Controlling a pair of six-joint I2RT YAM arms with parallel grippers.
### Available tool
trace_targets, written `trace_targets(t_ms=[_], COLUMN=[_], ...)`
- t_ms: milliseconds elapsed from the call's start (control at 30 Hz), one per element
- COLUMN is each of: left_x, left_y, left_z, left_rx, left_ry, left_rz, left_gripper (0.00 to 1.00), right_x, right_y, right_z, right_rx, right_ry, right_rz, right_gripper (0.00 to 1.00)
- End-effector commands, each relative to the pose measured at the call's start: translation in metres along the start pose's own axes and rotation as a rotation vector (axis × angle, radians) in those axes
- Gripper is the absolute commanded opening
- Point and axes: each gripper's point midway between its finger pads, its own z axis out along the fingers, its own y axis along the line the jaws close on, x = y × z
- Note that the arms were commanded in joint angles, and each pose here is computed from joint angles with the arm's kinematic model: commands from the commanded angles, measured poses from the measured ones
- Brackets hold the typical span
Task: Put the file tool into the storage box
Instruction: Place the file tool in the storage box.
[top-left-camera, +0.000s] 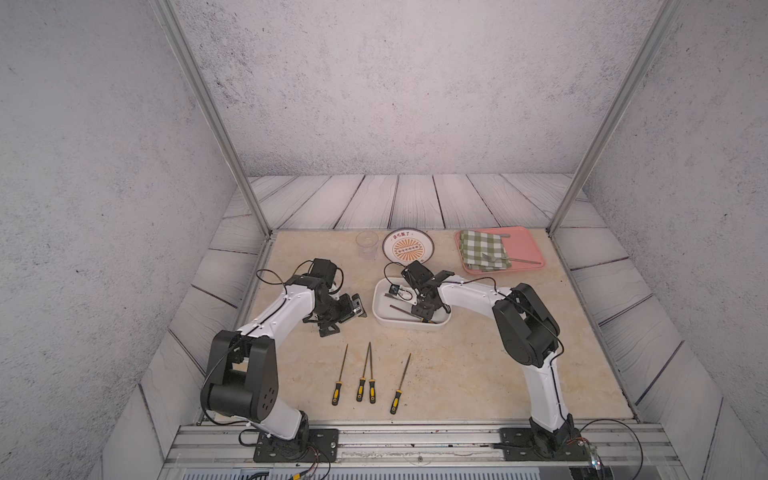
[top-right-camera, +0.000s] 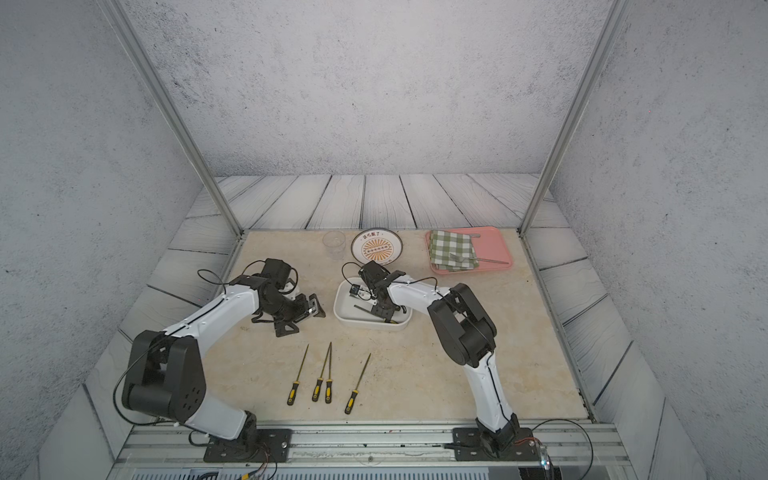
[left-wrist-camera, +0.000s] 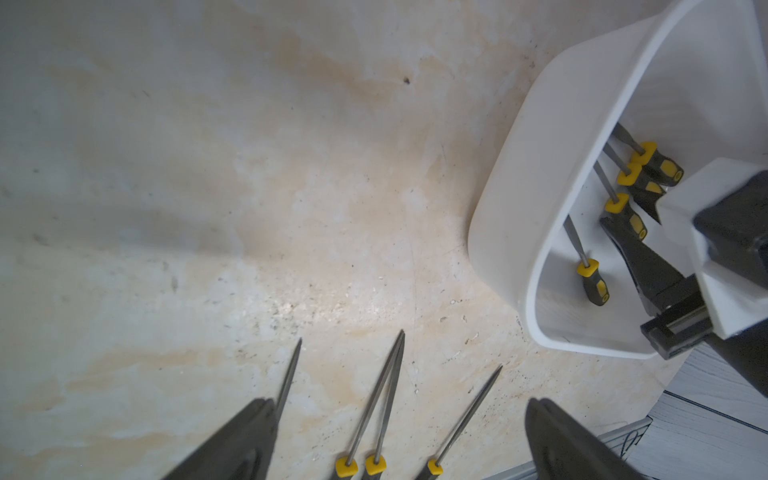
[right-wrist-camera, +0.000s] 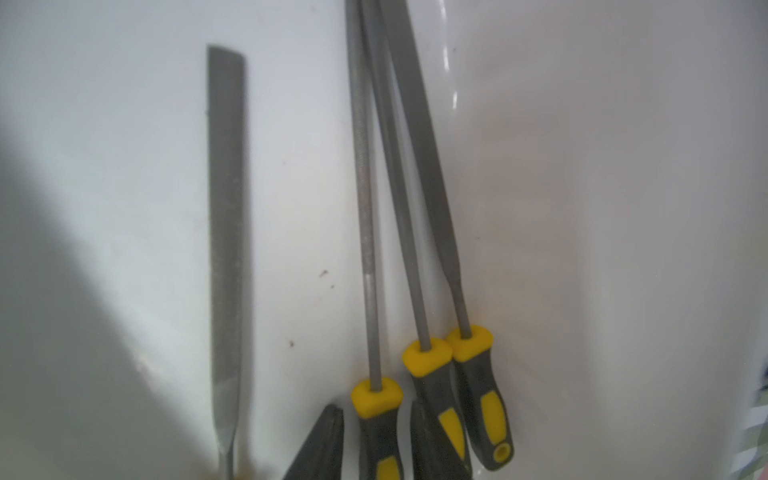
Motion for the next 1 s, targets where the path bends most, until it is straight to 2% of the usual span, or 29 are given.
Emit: trace_targets(t_ms=[0,233,500,667,800,967], left_x=[0.002,-0.002,-0.008,-0.011,-0.014,-0.012], left_y=[-0.002,-0.007,-0.012,-0.013,-0.015,-0.023], left_z=[0.000,-0.003,-0.011,-0.017,-0.021,-0.031], left_rx=[0.002,0.011,0.011,0.007,0.021,0.063], left_ry=[0.010,-0.002,-0.024,-0.046,-0.066,-0.084], left_rz=[0.020,0.025,0.050,0.079,0.093,0.099], left_gripper=[0.99,0.99,0.99,0.99,0.99,0.99], right_x=[0.003,-0.004,-0.019,-0.017,-0.008,0.022], right_y=[-0.006,-0.019,-0.046,-0.051,-0.033,0.001], right_z=[-0.002,-0.026,-0.088,-0.125,-0.146,-0.156], right_rx=[0.016,0.047,0.105,0.106,0.074,-0.031], right_ry=[0.020,-0.004,-0.089,-0.105,-0.122,-0.110], right_rz=[0.007,0.062,0.225,0.430,0.601,0.851], right_gripper=[0.37,0.41,0.45,0.45,0.45,0.43])
